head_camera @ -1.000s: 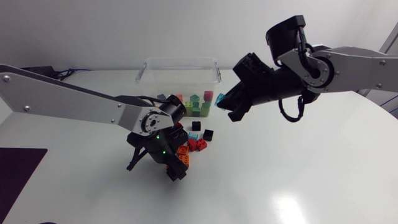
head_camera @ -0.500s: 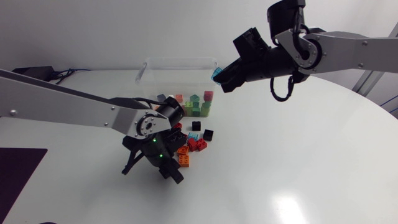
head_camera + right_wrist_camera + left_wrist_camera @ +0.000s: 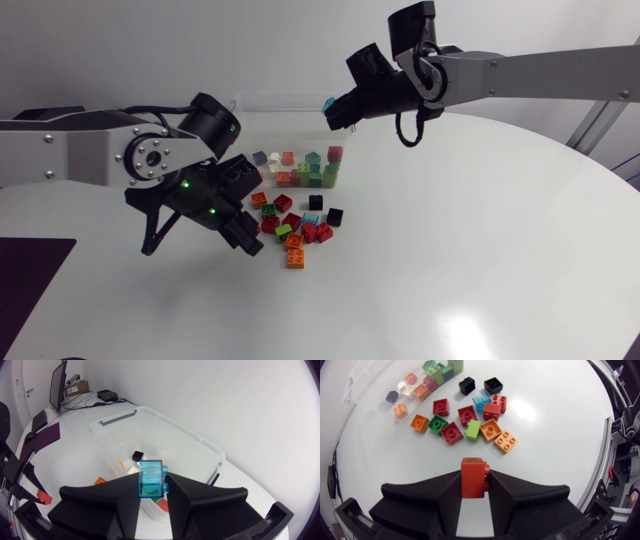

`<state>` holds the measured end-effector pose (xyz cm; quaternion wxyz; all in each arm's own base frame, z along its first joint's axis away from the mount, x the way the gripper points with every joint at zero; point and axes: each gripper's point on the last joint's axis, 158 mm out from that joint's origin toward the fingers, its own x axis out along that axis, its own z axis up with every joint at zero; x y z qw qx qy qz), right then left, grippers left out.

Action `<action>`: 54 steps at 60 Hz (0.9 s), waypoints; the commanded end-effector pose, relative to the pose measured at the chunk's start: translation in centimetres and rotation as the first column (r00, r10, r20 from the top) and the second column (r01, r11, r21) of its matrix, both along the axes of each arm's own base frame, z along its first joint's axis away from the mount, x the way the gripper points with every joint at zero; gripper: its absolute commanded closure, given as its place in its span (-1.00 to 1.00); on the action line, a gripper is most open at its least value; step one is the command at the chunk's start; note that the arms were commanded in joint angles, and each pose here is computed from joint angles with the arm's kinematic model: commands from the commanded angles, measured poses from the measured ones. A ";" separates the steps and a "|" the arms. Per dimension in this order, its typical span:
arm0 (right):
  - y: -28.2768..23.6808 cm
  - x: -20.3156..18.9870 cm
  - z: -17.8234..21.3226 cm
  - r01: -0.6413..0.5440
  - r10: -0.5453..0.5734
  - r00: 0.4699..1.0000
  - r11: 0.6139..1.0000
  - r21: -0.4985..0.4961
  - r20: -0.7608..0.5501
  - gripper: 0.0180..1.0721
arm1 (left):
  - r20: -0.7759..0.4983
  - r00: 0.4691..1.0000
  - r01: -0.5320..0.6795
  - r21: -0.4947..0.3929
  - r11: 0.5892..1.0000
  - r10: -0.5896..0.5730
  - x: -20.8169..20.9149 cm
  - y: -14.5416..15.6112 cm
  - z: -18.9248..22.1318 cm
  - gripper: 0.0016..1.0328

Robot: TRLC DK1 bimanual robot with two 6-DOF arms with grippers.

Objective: Place the duplo bricks in the container

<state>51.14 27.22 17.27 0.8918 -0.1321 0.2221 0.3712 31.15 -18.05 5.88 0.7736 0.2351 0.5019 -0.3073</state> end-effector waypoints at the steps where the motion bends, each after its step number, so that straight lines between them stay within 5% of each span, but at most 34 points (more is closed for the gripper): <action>1: 1.5 1.1 -0.4 0.005 -0.005 1.000 1.000 0.018 0.002 0.49 | 0.078 0.997 0.008 -0.026 1.000 -0.006 1.0 0.3 2.2 0.51; 27: 3.7 5.5 -1.1 0.088 -0.088 0.988 0.996 0.010 0.129 0.29 | 0.339 0.940 0.014 -0.170 0.985 0.045 5.6 0.2 9.5 0.50; 38: 3.8 5.8 -0.1 0.120 -0.120 0.981 0.993 0.007 0.153 -0.76 | 0.408 0.907 -0.006 -0.231 0.973 0.102 8.5 1.0 11.8 0.50; 54: 0.8 2.6 2.8 0.133 -0.133 0.979 0.991 0.012 0.154 -0.86 | 0.475 0.857 -0.030 -0.343 0.939 0.200 13.8 2.2 15.5 0.49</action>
